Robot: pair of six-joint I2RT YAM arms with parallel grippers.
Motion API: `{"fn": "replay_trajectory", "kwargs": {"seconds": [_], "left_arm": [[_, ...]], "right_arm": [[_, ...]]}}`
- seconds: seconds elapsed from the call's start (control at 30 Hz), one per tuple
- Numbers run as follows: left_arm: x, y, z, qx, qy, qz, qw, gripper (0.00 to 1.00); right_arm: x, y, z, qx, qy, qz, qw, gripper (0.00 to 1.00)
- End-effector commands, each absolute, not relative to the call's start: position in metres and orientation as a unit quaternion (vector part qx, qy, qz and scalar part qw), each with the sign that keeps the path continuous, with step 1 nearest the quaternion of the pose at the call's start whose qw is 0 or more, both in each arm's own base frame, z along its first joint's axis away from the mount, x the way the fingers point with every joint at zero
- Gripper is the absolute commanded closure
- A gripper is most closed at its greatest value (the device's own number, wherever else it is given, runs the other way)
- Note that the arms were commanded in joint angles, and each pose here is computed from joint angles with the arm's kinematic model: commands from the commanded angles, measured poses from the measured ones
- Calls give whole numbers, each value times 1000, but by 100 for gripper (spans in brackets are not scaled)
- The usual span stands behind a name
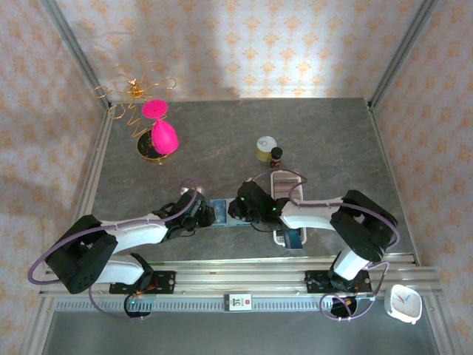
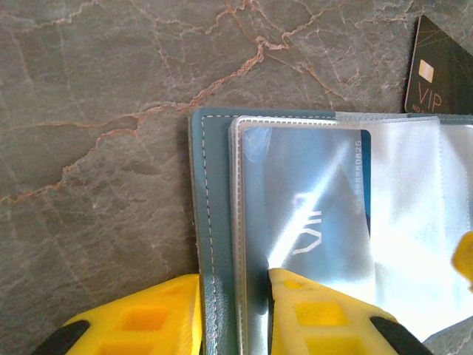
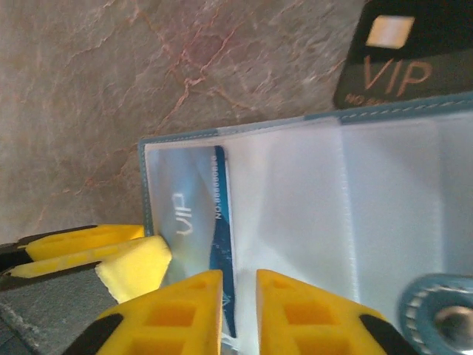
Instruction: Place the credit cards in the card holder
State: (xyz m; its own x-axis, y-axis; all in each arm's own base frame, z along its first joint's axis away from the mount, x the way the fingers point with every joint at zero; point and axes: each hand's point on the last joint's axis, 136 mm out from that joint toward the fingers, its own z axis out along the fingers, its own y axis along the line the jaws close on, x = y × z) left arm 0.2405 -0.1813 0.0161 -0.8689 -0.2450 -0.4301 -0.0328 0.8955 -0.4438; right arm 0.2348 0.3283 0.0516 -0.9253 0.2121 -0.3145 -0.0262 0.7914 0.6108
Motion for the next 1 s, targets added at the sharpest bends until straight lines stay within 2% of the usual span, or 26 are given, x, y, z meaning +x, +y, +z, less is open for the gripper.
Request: {"fn": "replay_trajectory", "kwargs": {"seconds": [0.0,0.6,0.97], "left_arm": [[203,-154,-24,-60,974,-139,168,75],[201,-155,-22,-57,974,-144,167,76],[201,-157,-20,-57,973,-151,167,76]], "right_arm": [[232,301,41,62,944,259,198,79],[224,306,17,62,951,256,162,69],[229,334,32,61,934,315,155,65]]}}
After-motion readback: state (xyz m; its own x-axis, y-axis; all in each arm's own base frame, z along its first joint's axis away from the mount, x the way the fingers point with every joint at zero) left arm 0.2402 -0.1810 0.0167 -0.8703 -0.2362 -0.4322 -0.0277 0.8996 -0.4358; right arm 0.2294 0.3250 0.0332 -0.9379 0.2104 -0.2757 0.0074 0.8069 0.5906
